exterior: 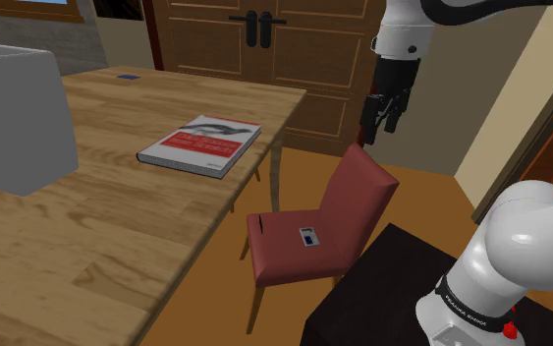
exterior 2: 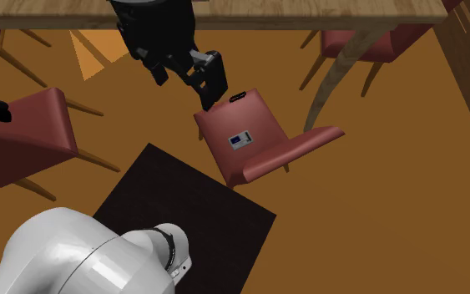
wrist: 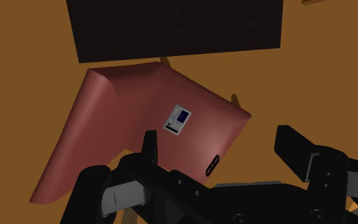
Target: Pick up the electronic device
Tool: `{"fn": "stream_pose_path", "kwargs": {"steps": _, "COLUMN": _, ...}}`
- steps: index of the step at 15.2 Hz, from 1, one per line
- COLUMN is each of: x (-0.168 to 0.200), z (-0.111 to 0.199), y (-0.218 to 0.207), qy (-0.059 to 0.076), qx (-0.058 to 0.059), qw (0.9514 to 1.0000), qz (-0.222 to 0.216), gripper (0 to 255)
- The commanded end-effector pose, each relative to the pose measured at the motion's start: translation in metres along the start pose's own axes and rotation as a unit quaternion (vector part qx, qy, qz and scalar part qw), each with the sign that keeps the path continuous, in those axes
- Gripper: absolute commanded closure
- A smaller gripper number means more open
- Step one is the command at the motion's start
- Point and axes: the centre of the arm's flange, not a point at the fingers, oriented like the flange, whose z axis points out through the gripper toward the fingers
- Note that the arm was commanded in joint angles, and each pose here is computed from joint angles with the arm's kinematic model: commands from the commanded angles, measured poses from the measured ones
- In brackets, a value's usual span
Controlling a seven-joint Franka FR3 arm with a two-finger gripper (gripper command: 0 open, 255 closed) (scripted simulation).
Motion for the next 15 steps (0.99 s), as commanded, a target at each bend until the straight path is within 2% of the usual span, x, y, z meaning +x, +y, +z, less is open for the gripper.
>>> {"fn": "stream_pose_path", "kwargs": {"steps": 1, "x": 0.0, "z": 0.0, "y": 0.0, "qy": 0.0, "qx": 0.0, "qw": 1.0, "qz": 0.0, "gripper": 0}}
{"fn": "stream_pose_path", "kwargs": {"steps": 8, "x": 0.032, "z": 0.086, "y": 0.001, "qy": 0.004, "qx": 0.007, "qw": 0.9989, "qz": 0.047, "gripper": 0}}
{"fn": "stream_pose_path", "kwargs": {"steps": 15, "x": 0.065, "z": 0.172, "y": 0.003, "qy": 0.008, "qx": 0.015, "qw": 0.9955, "qz": 0.094, "gripper": 0}}
